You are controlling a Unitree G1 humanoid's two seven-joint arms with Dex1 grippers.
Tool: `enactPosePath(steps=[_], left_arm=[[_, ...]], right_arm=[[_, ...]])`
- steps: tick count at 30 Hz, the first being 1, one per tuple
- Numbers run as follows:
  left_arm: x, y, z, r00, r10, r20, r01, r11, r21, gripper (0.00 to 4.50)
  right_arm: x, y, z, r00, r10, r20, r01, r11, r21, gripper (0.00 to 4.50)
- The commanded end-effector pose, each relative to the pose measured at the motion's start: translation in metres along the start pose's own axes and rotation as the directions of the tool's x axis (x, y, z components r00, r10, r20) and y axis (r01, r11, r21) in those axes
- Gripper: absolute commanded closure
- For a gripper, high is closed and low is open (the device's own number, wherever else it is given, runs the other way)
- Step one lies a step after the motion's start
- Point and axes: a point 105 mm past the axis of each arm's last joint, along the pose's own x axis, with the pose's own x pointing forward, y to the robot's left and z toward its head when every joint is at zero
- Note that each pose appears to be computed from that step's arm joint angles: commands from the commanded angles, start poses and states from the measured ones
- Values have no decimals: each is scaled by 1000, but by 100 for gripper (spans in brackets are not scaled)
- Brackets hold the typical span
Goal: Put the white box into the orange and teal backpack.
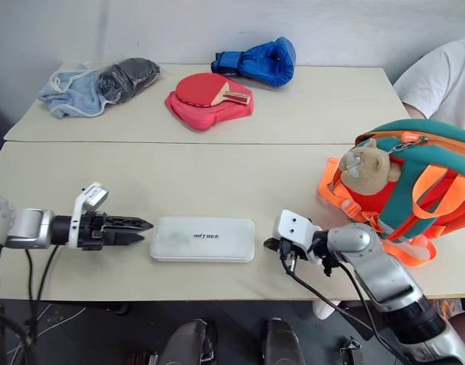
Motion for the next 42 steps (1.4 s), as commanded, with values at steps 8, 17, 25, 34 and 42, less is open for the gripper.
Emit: enactPosePath(steps=[8, 17, 25, 34, 42], left_arm=[[35, -16, -9, 986, -135, -101, 131, 990, -48, 4], [45, -32, -3, 967, -246, -62, 241, 968, -76, 114], [49, -46, -21, 943, -311, -117, 310, 950, -22, 323], [31, -74, -7, 911, -405, 74, 355, 864, 358, 323], [16, -75, -24, 841, -537, 63, 305, 568, 765, 323]], right_arm=[[17, -1, 6, 999, 32, 18, -31, 997, -66, 446], [23, 1, 16, 998, 35, 55, -31, 997, -68, 446], [19, 4, 15, 996, 35, 81, -31, 998, -56, 446], [-41, 5, 10, 966, -157, 205, 112, 971, 212, 251], [-121, 27, -15, 849, -463, 255, 377, 868, 322, 3]])
